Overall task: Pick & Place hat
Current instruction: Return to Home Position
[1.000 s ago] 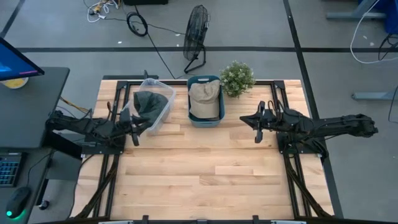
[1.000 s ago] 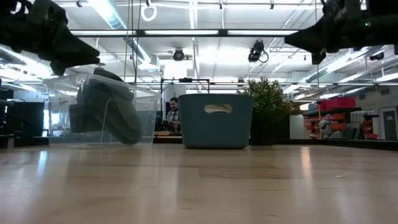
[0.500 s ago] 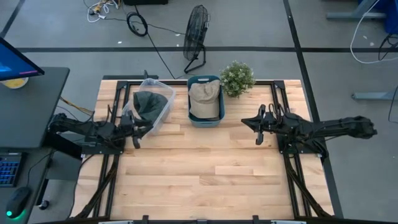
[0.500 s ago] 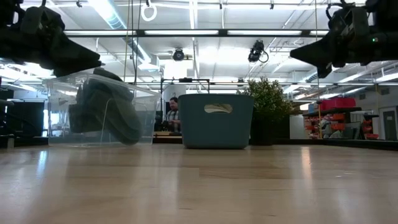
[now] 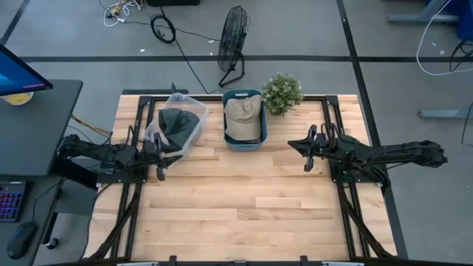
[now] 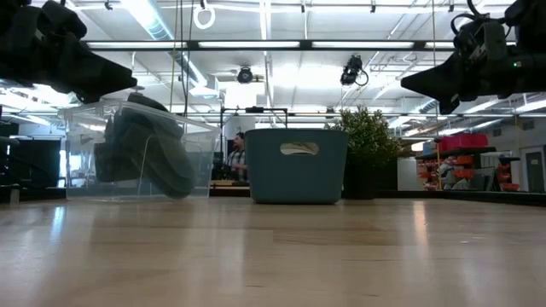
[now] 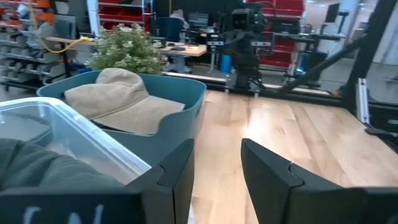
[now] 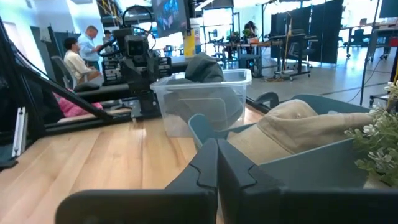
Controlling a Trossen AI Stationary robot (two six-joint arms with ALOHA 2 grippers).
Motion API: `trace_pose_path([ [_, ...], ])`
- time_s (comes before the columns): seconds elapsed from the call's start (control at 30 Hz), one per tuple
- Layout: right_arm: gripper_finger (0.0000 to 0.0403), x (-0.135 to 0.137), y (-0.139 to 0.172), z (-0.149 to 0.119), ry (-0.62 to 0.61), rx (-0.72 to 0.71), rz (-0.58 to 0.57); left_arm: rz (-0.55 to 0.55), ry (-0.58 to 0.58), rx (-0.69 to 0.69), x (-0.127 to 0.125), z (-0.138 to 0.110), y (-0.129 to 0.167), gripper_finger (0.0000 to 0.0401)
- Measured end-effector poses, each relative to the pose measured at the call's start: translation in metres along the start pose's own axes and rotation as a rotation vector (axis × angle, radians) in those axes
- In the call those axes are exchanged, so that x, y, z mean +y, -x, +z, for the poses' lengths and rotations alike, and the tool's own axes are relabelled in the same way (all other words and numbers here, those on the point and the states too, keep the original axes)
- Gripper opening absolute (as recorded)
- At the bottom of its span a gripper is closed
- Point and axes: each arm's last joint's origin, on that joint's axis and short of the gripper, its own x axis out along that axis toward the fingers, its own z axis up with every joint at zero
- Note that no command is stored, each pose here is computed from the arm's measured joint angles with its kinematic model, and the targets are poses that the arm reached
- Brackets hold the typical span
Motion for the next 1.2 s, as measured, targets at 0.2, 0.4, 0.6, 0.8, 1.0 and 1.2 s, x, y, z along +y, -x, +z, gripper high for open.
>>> trace_pose_path([
  [0.2,0.0002,-0.0002,0.0000,-0.0025,0.006,0.026,-0.002,-0.015,-0.005,0.006,-0.0004,-0.0005,-0.0001,0.0135],
  [0.4,0.0002,-0.0004,0.0001,-0.0061,0.053,0.065,0.003,-0.128,-0.113,0.018,-0.0036,-0.0015,0.0002,0.0135],
  [0.6,0.0002,0.0011,0.0002,-0.0068,0.072,0.074,0.053,-0.167,-0.147,0.027,-0.0046,-0.0028,0.0003,0.0135],
  [0.8,0.0002,0.0010,0.0002,-0.0068,0.101,0.073,0.051,-0.239,-0.156,0.025,-0.0067,-0.0037,0.0003,0.0135],
  [1.0,0.0002,0.0010,0.0013,-0.0048,0.080,0.055,0.051,-0.235,-0.154,0.022,-0.0067,-0.0034,0.0003,0.0135],
  [1.2,0.0002,-0.0002,0.0056,-0.0025,0.081,0.040,0.026,-0.236,-0.152,0.017,-0.0068,-0.0030,0.0003,0.0135],
])
